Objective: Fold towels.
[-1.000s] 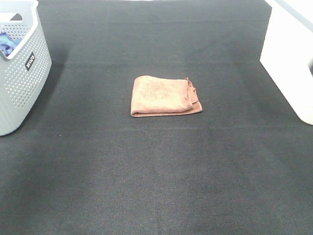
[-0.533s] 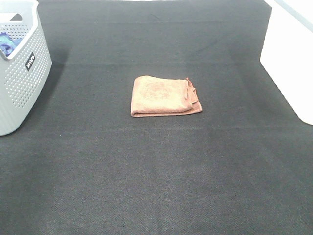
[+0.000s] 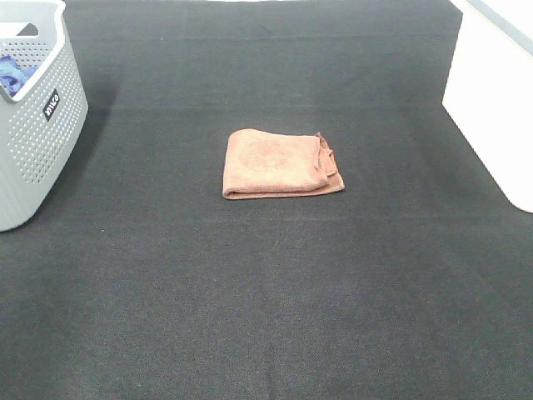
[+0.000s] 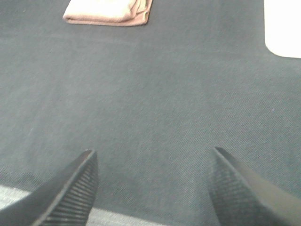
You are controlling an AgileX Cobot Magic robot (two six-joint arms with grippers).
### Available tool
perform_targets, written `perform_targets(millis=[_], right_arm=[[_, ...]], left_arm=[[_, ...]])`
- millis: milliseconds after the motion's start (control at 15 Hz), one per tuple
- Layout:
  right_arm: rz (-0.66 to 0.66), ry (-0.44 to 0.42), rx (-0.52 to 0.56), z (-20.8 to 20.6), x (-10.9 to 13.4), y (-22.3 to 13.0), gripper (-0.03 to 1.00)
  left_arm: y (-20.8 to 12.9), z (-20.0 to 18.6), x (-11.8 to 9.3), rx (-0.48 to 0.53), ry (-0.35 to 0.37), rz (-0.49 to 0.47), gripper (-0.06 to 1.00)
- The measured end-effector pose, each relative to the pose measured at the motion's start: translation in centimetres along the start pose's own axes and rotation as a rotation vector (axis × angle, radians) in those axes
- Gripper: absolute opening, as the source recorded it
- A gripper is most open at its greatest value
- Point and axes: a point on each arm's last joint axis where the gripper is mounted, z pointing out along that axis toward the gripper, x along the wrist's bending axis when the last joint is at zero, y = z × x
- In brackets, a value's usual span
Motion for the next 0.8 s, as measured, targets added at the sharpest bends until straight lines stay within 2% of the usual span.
perform_targets(millis=[200, 800], right_arm=[[0.024, -0.034, 0.001, 0.02, -0.32, -0.02, 0.63], [0.030, -0.034, 0.002, 0.07, -0.32, -0.05, 0.63]], left_arm=[[-0.03, 0.04, -0.22, -0.009, -0.024, 0.019, 0.56], [-0.04, 0.04, -0.45, -0.012, -0.051, 0.057, 0.56]])
